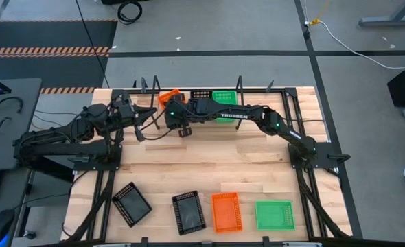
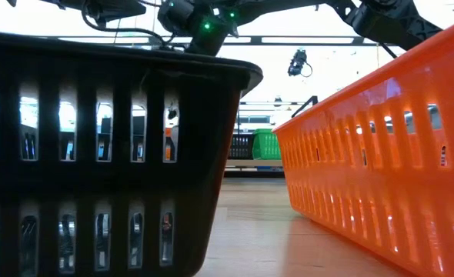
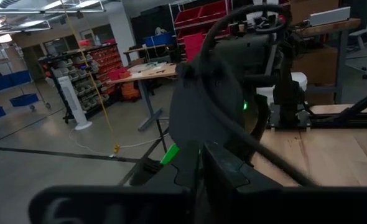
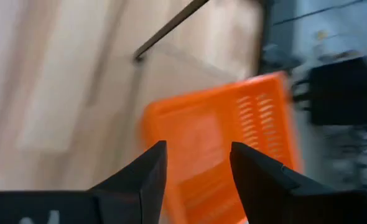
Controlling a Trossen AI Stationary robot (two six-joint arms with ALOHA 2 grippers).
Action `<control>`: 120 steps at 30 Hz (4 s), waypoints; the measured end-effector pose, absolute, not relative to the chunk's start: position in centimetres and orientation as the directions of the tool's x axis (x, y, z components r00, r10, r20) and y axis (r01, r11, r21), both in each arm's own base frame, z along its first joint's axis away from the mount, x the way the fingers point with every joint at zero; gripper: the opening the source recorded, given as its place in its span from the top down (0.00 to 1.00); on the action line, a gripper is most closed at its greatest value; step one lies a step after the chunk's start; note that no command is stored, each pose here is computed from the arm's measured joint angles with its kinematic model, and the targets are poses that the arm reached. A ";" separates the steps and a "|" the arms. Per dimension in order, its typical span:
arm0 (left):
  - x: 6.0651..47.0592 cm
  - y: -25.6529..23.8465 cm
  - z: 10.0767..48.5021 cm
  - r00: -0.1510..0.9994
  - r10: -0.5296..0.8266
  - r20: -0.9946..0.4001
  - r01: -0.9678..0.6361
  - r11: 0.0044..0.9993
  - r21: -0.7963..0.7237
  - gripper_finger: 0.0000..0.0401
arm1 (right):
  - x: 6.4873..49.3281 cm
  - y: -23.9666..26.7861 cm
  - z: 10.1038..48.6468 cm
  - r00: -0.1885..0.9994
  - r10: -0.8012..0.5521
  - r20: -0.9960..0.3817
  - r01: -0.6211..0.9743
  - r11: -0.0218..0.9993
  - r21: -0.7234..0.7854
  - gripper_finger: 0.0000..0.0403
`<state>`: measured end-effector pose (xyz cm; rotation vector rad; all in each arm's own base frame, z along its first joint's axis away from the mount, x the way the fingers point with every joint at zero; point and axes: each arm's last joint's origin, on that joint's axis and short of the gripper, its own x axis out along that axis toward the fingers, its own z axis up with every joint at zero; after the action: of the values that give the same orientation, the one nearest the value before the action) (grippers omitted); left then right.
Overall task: Stack baskets on shelf by color
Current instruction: Stack the top orange bin on top of the orange bin on the shelf, then stack the right black bin on top of the black bin on the shelf
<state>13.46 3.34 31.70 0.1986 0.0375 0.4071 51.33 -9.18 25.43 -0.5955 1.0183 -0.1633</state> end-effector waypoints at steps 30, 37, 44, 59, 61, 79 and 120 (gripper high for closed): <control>13.5 3.3 31.8 0.917 0.398 0.014 -0.391 0.895 0.216 0.93 | 52.5 -11.0 22.1 0.550 -0.289 -0.783 -0.107 0.906 -0.410 0.88; 13.4 3.3 31.8 0.918 0.397 0.015 -0.391 0.895 0.215 0.93 | 52.8 -10.8 22.3 0.593 -0.245 -0.767 -0.058 0.937 -0.344 0.95; 13.4 3.3 31.9 0.917 0.398 0.024 -0.394 0.894 0.214 0.92 | 53.2 -11.0 22.6 0.635 -0.248 -0.732 -0.041 0.935 -0.353 0.97; 13.4 3.3 31.9 0.917 0.398 0.022 -0.393 0.894 0.215 0.91 | 53.5 -11.3 22.9 0.679 -0.228 -0.698 0.010 0.953 -0.302 0.69; 13.4 3.3 31.9 0.917 0.398 0.022 -0.393 0.894 0.215 0.91 | 53.6 -11.3 23.0 0.687 -0.231 -0.689 0.015 0.952 -0.304 0.67; 13.5 3.3 31.9 0.917 0.398 0.021 -0.392 0.894 0.215 0.92 | 52.6 -13.9 24.2 0.630 -0.406 -0.662 0.241 0.912 -0.331 0.68; 13.5 3.3 31.3 0.922 0.387 -0.029 -0.379 0.913 0.151 0.91 | 44.9 2.8 33.0 0.457 -0.116 -0.882 -0.029 0.989 -0.145 0.68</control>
<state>13.47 3.30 31.35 0.1435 0.0587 0.3948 44.93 2.80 33.04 -0.1462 1.0963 -0.0542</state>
